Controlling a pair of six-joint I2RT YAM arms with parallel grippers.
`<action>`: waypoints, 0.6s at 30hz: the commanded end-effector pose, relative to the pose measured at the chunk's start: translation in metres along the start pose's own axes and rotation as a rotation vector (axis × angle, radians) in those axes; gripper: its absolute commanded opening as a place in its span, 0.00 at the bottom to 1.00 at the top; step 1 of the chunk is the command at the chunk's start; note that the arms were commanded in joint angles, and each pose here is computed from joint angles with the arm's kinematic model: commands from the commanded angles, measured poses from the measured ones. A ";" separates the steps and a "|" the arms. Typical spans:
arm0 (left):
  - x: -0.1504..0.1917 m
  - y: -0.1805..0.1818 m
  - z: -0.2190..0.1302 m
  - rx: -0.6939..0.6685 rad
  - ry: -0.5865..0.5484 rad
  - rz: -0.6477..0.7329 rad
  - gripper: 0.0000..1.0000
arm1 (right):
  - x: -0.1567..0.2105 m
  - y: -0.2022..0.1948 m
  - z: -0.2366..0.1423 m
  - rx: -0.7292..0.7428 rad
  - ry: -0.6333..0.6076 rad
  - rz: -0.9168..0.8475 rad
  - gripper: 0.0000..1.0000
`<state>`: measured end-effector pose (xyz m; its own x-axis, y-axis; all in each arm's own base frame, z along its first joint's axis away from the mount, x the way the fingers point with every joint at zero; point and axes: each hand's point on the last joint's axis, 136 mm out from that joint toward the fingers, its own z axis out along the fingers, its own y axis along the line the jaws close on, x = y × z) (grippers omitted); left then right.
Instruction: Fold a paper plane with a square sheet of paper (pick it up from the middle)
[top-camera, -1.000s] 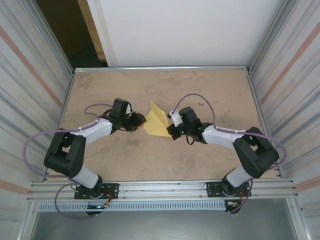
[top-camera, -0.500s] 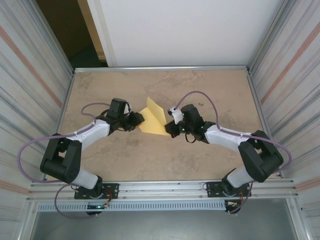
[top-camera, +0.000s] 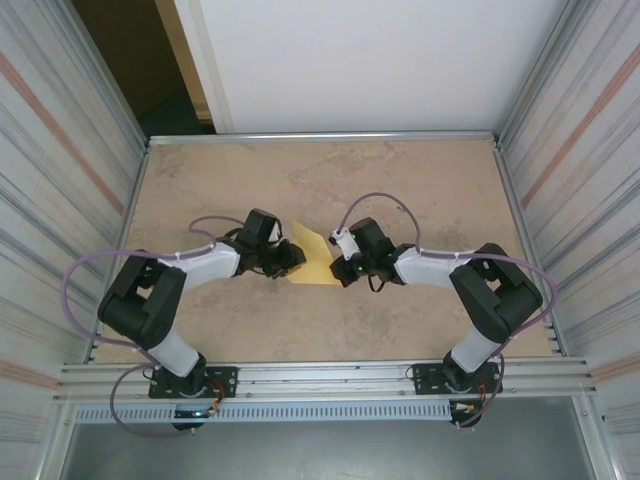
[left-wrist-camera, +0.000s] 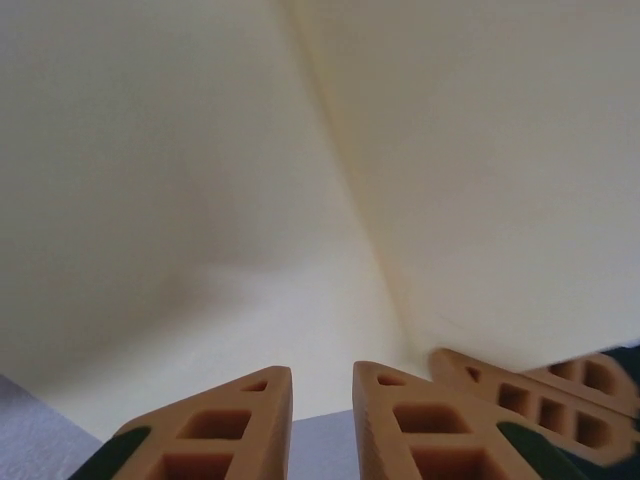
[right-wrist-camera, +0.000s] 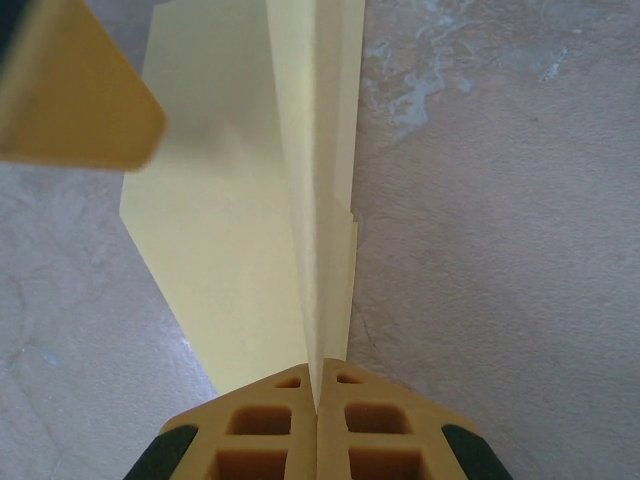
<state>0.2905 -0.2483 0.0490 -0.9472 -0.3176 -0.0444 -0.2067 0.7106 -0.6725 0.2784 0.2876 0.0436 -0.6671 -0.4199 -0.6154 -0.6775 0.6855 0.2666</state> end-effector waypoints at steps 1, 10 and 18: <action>0.006 -0.001 0.005 0.012 0.031 -0.012 0.24 | -0.003 0.002 0.004 0.017 0.016 -0.056 0.02; 0.022 0.017 0.020 -0.071 0.085 -0.031 0.22 | 0.006 0.009 0.012 0.013 0.053 -0.080 0.03; 0.023 0.028 0.020 -0.103 0.070 -0.048 0.21 | 0.011 0.019 0.018 -0.028 0.069 -0.063 0.03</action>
<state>0.2736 -0.2546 0.0227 -0.9563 -0.2915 0.0233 -0.2416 0.7427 -0.6245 0.2668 0.2992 0.0298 -0.6397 -0.4929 -0.5898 -0.7185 0.6560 0.2311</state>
